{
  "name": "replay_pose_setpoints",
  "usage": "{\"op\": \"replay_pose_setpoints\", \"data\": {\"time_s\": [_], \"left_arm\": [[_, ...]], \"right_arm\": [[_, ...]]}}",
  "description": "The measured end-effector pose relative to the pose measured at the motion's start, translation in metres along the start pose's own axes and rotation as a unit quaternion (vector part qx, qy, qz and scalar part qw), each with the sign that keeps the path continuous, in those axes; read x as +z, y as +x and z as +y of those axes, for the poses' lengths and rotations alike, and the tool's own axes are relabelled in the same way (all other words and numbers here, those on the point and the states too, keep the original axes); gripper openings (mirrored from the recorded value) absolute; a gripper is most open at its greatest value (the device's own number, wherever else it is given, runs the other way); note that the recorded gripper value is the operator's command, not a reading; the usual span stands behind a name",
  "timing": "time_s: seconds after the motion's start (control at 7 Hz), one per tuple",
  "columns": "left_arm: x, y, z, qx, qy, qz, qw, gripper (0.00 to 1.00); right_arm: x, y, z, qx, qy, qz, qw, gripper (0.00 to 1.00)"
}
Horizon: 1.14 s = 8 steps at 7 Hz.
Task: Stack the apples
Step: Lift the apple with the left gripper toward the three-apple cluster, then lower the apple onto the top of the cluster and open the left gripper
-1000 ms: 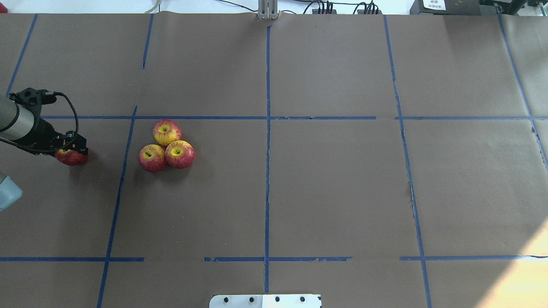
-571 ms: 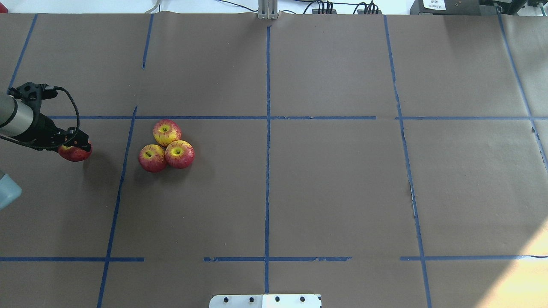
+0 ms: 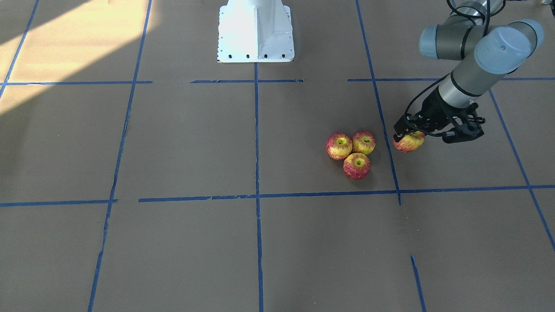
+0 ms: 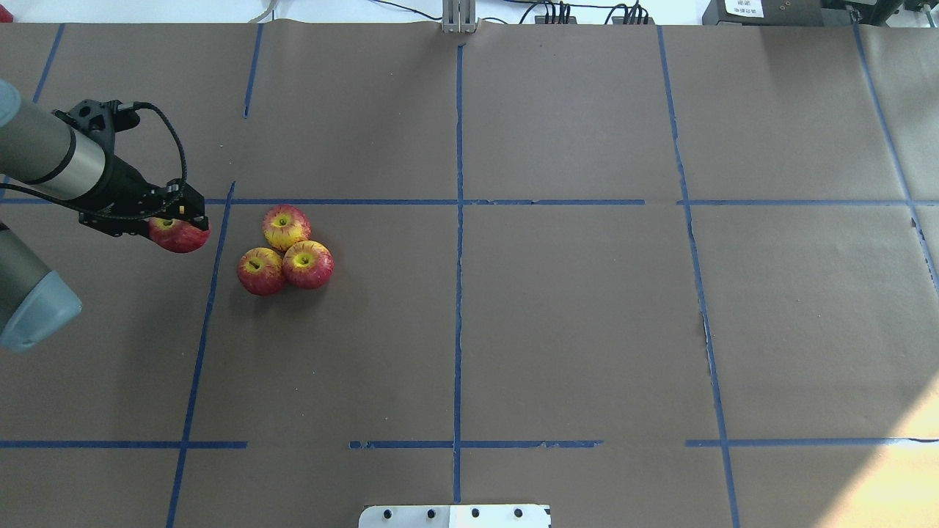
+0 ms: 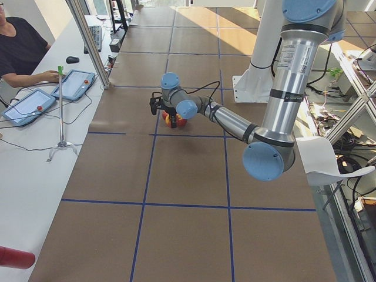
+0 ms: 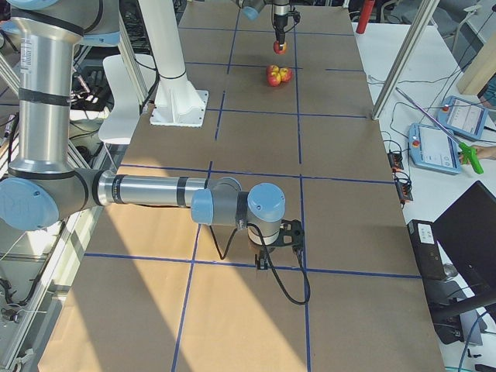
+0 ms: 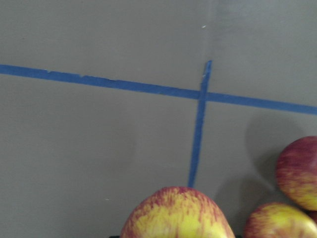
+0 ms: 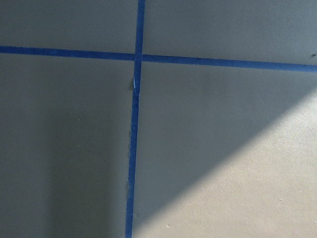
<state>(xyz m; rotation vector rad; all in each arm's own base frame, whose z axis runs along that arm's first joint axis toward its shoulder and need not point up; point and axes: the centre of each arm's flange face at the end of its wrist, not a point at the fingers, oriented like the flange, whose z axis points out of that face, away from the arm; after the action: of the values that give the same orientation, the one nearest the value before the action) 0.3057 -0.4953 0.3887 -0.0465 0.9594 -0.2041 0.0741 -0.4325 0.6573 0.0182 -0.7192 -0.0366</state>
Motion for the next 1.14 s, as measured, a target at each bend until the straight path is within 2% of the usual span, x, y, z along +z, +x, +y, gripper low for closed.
{"op": "replay_pose_setpoints", "data": {"time_s": [0.43, 1.14], "left_arm": [[0.026, 0.069, 0.027, -0.017, -0.026, 0.000, 0.9995, 0.00], [0.041, 0.086, 0.031, -0.012, -0.029, -0.006, 0.9995, 0.04]], "right_arm": [[0.000, 0.000, 0.000, 0.000, 0.000, 0.000, 1.0000, 1.00], [0.000, 0.000, 0.000, 0.000, 0.000, 0.000, 1.0000, 1.00]]}}
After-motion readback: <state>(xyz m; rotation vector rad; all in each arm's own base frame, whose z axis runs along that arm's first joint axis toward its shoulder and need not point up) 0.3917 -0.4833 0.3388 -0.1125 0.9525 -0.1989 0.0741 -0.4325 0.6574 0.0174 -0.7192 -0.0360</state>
